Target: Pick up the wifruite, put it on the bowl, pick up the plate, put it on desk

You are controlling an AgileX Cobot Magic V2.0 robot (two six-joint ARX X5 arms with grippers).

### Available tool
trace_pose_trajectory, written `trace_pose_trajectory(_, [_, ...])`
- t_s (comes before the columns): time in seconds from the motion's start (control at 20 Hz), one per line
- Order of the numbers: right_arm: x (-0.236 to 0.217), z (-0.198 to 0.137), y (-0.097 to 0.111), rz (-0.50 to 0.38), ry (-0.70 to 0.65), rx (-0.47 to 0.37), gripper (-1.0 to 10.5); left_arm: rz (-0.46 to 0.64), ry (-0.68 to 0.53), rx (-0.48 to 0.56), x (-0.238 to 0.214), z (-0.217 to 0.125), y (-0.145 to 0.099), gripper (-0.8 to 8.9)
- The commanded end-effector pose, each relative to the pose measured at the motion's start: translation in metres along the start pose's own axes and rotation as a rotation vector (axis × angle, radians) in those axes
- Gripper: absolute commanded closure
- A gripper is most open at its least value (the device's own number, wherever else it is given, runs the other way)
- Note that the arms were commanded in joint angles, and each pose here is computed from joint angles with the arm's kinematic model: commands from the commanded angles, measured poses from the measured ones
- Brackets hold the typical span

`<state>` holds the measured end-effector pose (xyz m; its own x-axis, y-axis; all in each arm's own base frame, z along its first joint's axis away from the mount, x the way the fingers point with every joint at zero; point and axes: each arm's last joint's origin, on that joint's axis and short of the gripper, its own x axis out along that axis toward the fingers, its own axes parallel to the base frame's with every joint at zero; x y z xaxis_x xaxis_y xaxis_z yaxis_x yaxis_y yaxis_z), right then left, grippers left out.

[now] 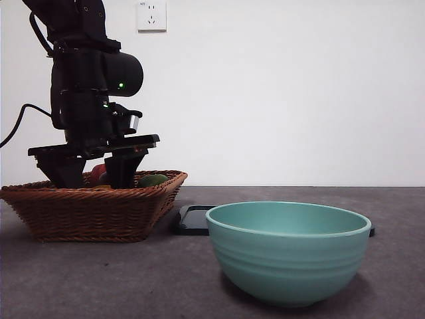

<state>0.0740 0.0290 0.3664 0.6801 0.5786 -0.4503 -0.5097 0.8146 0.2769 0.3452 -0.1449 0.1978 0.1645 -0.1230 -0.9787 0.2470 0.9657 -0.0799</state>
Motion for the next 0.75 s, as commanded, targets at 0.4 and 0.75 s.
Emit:
trace_pose_trajectory(0.4, [-0.002, 0.004, 0.002, 0.009, -0.014, -0.001, 3.7, 0.003, 0.013, 0.011, -0.042, 0.018, -0.007, 5.73])
trace_pose_trajectory(0.75, [-0.002, 0.004, 0.002, 0.008, -0.014, -0.001, 3.7, -0.019, -0.048, 0.039, -0.123, -0.012, -0.024, 5.73])
